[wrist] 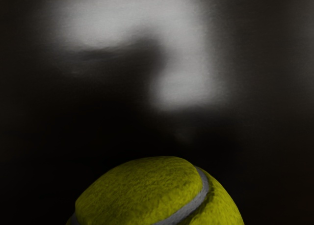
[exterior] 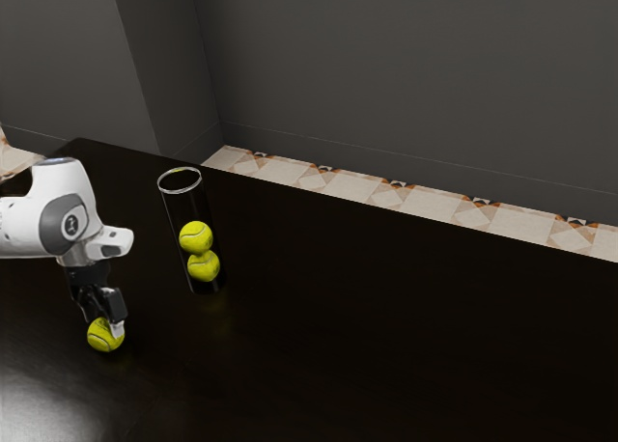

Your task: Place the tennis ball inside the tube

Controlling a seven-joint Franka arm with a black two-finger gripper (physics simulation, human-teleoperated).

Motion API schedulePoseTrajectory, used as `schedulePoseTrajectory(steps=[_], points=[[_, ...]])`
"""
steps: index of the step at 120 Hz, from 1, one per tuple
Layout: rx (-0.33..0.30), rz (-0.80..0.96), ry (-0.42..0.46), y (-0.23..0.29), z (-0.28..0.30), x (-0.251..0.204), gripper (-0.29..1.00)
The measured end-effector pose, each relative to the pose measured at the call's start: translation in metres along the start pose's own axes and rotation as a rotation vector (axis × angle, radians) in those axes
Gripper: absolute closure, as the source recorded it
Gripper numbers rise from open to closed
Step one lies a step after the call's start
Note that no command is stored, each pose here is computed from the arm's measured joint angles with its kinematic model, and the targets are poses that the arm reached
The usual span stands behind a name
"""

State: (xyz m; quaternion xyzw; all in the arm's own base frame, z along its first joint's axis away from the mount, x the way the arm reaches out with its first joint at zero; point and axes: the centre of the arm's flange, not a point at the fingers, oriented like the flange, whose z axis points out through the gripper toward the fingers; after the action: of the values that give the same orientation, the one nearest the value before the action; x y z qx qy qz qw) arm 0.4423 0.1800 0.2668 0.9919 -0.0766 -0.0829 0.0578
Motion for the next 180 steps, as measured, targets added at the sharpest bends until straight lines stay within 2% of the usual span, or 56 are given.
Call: schedulePoseTrajectory(steps=[9, 44, 80, 107, 129, 160, 180], points=[[-0.001, -0.002, 0.001, 0.0, 0.004, 0.001, 0.01], [-0.012, -0.015, -0.004, 0.003, 0.012, -0.005, 0.24], [-0.02, -0.022, -0.016, 0.003, 0.019, -0.006, 0.28], [0.088, -0.003, 0.14, 0.02, -0.086, -0.014, 0.33], [0.186, 0.062, 0.298, 0.053, -0.182, 0.001, 0.33], [0.229, 0.121, 0.48, 0.087, -0.279, 0.029, 0.33], [0.21, 0.147, 0.498, 0.091, -0.286, 0.065, 0.31]])
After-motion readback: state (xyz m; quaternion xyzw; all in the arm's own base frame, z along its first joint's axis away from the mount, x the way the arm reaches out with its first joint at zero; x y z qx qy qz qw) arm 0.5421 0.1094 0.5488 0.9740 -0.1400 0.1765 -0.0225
